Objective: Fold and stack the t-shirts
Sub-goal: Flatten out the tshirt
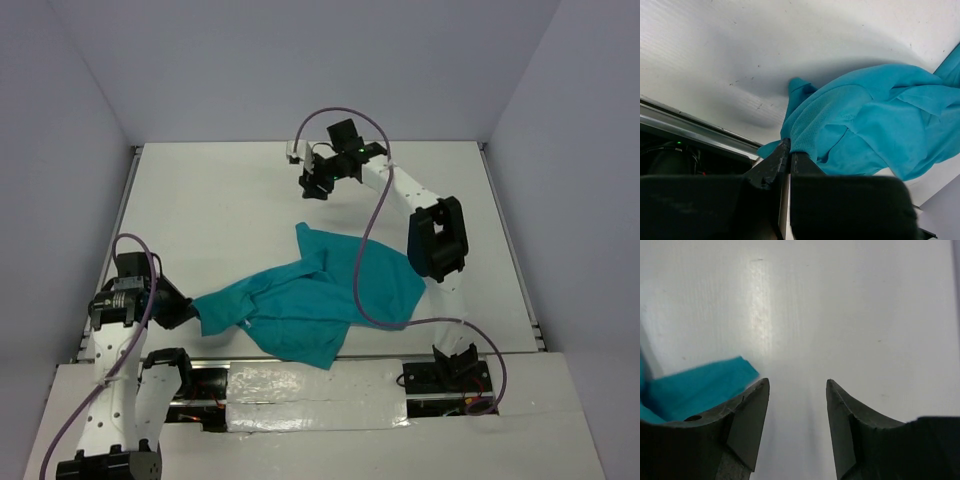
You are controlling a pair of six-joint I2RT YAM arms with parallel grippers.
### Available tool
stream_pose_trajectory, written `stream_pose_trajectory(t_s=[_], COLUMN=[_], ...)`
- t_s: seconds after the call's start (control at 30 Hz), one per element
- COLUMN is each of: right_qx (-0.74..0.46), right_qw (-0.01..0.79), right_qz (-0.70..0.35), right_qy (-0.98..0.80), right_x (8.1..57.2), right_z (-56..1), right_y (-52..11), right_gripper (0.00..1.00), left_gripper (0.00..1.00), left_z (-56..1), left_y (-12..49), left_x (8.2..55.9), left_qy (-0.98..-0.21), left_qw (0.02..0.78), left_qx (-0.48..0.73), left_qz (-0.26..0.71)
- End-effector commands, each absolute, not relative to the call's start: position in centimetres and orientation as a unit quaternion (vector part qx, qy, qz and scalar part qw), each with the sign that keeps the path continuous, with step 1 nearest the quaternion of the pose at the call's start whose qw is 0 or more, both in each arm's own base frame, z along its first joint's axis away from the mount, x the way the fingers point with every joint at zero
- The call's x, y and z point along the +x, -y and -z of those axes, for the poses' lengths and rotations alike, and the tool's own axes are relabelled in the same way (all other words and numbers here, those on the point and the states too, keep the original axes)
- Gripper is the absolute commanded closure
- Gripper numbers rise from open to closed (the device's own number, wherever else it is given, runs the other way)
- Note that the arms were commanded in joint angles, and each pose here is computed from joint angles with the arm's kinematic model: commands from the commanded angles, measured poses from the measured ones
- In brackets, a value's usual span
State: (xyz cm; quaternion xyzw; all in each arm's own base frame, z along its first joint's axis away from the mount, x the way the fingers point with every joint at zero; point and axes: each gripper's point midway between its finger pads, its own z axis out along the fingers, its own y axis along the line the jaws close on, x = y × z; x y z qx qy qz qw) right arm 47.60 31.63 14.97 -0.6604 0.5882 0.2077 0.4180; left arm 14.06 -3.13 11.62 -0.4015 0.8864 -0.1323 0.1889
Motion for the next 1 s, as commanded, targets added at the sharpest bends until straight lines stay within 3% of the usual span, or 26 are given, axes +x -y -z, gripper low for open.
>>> stream_pose_trajectory(t_s=[0.0,0.23,0.37,0.97], right_qx=[-0.535,-0.373,-0.336,-0.332], right_qw=[0.344,0.258,0.254,0.200], right_qz=[-0.264,-0.255,-0.219,-0.262], right_qy=[-0.725,-0.854,-0.880,-0.884], right_x=[44.6,42.4,43.3,42.7], right_z=[-14.4,-10.2,-7.9,-4.3], right_y=[-34.2,-34.1,-33.1,-33.7], right_gripper=[0.43,0.39,0.35,0.38], left_gripper=[1.00,1.00,1.00,1.00], left_z=[-12.6,-12.3,-12.1,-12.1], left_y=[3.2,3.3,3.3,3.2], left_x=[13.9,14.2,14.5,14.2], left_qy=[-0.879,-0.880,-0.882,-0.883], left_qw=[0.197,0.196,0.194,0.196], left_qx=[-0.412,-0.409,-0.405,-0.402], left_qz=[0.138,0.141,0.143,0.138])
